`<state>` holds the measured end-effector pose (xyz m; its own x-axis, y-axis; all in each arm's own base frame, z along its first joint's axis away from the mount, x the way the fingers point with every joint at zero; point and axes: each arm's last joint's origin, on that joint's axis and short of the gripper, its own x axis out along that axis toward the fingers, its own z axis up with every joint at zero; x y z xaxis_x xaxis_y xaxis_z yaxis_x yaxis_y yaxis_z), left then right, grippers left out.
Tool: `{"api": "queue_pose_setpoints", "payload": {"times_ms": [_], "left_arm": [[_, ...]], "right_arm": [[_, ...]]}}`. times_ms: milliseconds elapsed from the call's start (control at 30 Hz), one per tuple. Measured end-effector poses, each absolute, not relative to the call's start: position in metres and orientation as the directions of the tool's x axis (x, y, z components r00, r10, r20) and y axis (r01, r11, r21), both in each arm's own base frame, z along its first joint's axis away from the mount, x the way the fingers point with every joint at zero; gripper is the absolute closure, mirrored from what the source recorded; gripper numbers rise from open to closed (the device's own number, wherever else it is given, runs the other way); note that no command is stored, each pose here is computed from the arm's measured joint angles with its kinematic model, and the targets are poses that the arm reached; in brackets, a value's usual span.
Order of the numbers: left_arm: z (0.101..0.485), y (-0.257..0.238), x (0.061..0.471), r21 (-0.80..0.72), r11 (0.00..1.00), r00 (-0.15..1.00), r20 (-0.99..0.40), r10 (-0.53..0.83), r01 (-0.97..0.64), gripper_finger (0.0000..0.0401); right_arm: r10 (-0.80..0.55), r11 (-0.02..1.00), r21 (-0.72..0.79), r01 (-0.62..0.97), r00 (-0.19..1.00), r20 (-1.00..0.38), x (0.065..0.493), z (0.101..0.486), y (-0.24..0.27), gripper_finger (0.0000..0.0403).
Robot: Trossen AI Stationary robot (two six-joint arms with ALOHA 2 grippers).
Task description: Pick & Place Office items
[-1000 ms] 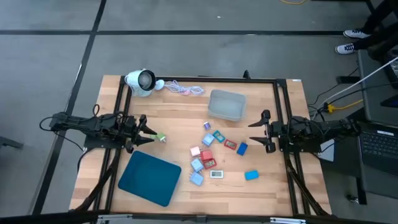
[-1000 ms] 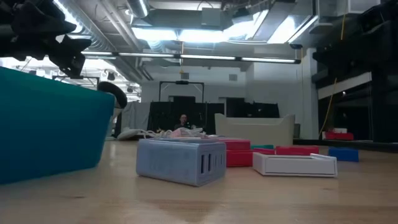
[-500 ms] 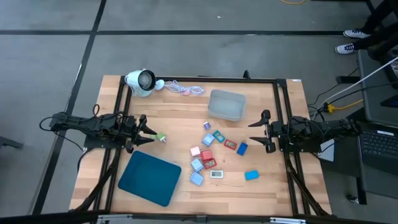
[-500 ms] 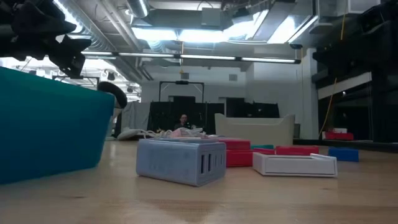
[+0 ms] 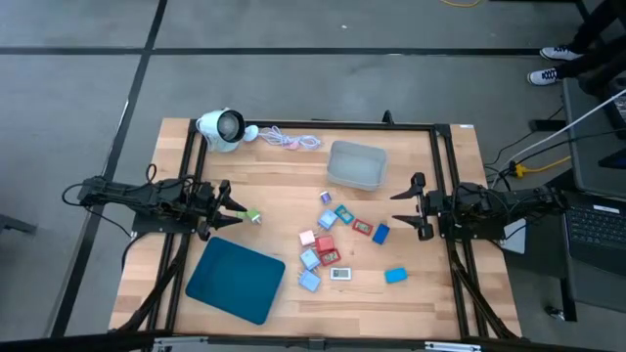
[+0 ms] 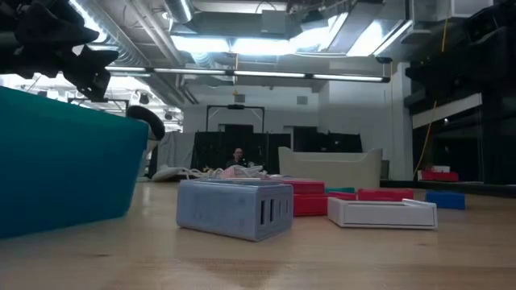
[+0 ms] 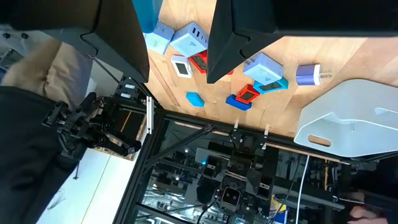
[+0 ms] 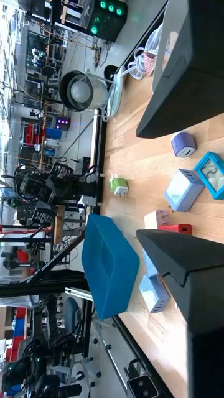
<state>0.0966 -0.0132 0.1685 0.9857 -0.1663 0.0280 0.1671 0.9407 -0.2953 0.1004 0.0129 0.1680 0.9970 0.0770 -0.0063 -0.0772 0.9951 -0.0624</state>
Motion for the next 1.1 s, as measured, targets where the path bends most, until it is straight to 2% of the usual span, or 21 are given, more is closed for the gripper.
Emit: {"api": "queue_pose_setpoints", "payload": {"times_ms": [100, 233, 467, 733, 933, 1100], "left_arm": [[0.169, -0.013, 0.097, -0.295, 0.941, 0.986, 0.028, -0.166, 0.167, 0.0244], [0.169, -0.013, 0.097, -0.296, 0.941, 0.986, 0.028, -0.166, 0.167, 0.0244], [0.168, -0.013, 0.097, -0.295, 0.941, 0.986, 0.028, -0.166, 0.167, 0.0244], [0.169, -0.013, 0.097, -0.296, 0.941, 0.986, 0.028, -0.167, 0.167, 0.0244], [0.168, -0.013, 0.097, -0.292, 0.942, 0.986, 0.027, -0.164, 0.165, 0.0244], [0.169, -0.013, 0.097, -0.289, 0.943, 0.987, 0.027, -0.161, 0.162, 0.0244]], "right_arm": [[0.077, 0.995, -0.062, -0.076, 0.997, 0.004, 0.100, 0.169, 0.013, 0.0146], [0.000, 0.999, -0.050, 0.001, 1.000, 0.019, 0.100, 0.171, 0.011, 0.0146], [-0.010, 1.000, 0.001, 0.010, 0.999, 0.041, 0.100, 0.173, 0.010, 0.0146], [-0.044, 0.982, 0.190, -0.011, 0.958, 0.284, 0.096, 0.197, 0.009, 0.0146], [-0.211, 0.935, 0.344, 0.089, 0.919, 0.335, 0.094, 0.203, 0.004, 0.0146], [-0.291, 0.894, 0.433, 0.115, 0.884, 0.366, 0.091, 0.207, 0.001, 0.0146]]}}
